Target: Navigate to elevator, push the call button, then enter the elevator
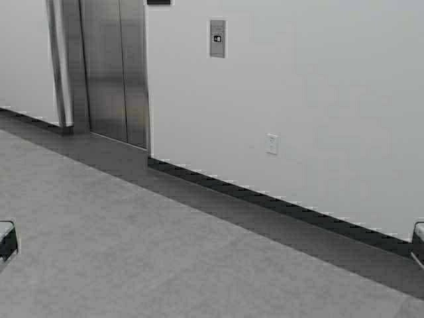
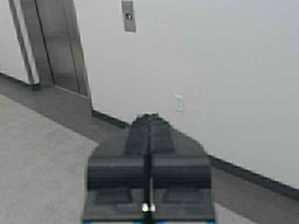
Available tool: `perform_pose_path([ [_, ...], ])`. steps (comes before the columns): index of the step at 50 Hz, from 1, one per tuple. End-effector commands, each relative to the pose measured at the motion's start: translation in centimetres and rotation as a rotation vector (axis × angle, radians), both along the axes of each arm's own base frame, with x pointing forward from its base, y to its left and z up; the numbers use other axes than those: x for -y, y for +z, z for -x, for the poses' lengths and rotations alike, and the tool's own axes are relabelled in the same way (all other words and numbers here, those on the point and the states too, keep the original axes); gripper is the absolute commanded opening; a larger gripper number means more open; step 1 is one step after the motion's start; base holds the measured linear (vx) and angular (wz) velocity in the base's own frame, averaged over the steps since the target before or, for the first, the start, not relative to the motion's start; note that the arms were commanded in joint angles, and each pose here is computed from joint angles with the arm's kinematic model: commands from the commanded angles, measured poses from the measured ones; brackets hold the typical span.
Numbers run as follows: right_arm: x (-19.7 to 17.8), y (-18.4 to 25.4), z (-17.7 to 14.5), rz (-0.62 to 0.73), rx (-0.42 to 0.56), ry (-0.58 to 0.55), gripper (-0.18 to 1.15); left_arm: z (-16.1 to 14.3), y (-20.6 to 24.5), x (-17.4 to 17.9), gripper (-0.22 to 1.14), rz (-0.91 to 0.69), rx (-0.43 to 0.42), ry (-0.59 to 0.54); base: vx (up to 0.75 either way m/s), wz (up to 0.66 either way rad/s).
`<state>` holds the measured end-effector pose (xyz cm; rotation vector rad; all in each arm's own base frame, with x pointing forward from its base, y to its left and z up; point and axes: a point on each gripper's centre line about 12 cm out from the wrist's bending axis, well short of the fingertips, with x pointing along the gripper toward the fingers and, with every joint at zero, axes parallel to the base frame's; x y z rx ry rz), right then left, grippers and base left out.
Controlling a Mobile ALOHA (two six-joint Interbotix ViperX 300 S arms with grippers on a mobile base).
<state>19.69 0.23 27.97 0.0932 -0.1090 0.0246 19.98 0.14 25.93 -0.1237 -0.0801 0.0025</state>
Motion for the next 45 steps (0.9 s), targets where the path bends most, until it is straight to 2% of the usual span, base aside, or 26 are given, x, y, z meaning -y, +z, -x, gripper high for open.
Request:
perform_pose_path([
  [1, 0.0, 0.7, 0.1, 0.001, 0.031, 0.001, 0.05, 0.3, 1.1, 0.0, 0.03, -0.003, 0.049, -0.003, 0.68, 0.01],
  [45, 0.0, 1.0, 0.4, 0.006, 0.048, 0.0, 0.05, 0.1, 0.8, 0.0, 0.03, 0.014, 0.034, -0.004, 0.65, 0.04],
])
